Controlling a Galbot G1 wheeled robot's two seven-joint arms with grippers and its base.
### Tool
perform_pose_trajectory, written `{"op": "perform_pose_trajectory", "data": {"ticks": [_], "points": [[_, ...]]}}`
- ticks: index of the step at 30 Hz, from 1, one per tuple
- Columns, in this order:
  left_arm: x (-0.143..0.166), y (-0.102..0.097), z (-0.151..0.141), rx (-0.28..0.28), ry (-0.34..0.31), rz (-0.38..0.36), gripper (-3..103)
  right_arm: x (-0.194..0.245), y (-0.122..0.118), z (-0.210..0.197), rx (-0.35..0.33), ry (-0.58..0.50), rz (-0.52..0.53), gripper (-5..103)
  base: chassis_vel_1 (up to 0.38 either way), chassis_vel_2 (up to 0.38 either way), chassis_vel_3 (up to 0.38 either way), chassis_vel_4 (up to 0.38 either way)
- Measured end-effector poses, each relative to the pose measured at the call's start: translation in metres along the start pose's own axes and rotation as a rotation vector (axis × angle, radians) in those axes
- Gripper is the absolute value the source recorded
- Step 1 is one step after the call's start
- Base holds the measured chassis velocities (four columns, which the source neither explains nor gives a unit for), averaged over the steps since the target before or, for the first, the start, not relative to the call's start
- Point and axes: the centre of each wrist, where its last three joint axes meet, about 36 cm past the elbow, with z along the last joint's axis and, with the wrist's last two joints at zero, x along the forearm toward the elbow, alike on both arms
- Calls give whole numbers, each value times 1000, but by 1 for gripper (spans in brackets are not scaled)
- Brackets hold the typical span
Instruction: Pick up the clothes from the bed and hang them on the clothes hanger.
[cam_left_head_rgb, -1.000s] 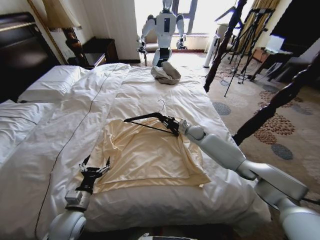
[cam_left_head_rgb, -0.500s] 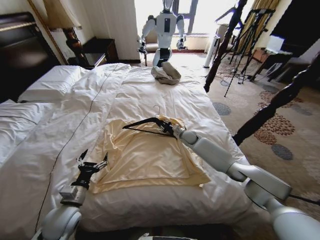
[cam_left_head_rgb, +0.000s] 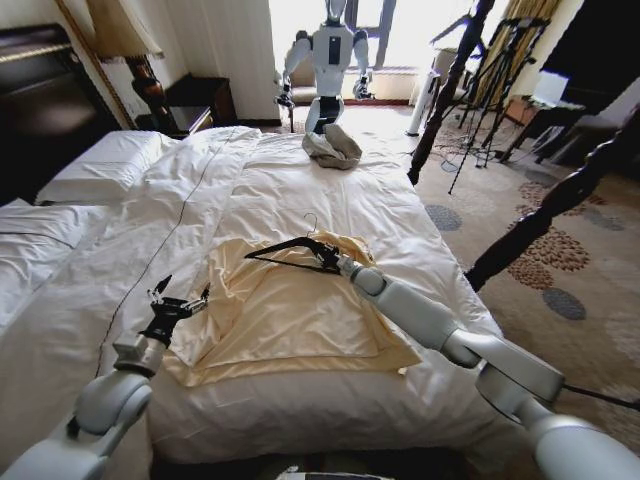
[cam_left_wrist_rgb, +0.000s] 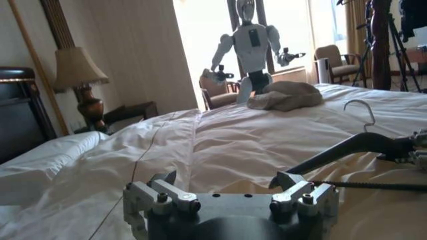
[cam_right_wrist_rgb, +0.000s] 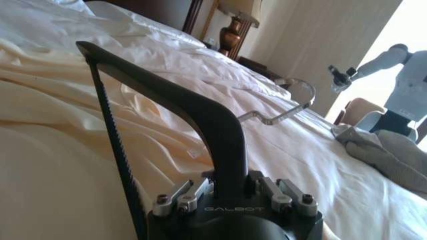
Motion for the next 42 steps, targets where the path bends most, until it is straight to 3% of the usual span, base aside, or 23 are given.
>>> {"op": "perform_pose_trajectory", "data": {"ticks": [4,5,13,18,21,23,24,27,29,30,34,42], "points": [[-20,5,-9,-1,-8,3,100,-3,8,-1,0,-10,-47,24,0,0,0,0],[-22,5,-11,3,-7,4,100,-4,11,-2,6,-16,-68,30,0,0,0,0],[-14,2,-3,13,15,-6,100,-4,9,6,60,-36,-96,49,0,0,0,0],[-15,1,1,14,16,-10,100,-7,0,4,57,-69,-65,71,0,0,0,0],[-17,2,1,11,19,-8,100,-7,0,4,52,-86,-62,77,0,0,0,0],[-25,9,3,10,35,10,100,-3,0,1,32,-116,-43,93,0,0,0,0],[-25,9,3,10,35,10,100,-3,0,1,32,-116,-43,93,0,0,0,0],[-38,18,2,48,75,14,101,5,-4,-3,24,-143,-29,97,0,0,0,0],[-59,29,-2,126,162,19,98,19,-13,-7,21,-173,-18,100,0,0,0,0],[-59,29,-2,126,162,19,98,19,-13,-7,21,-173,-18,100,0,0,0,0],[-81,39,1,227,307,16,97,39,-20,-5,13,-186,-4,100,0,0,0,0],[-90,61,20,298,398,-76,97,43,-11,-9,-2,-215,-20,100,0,0,0,0]]}}
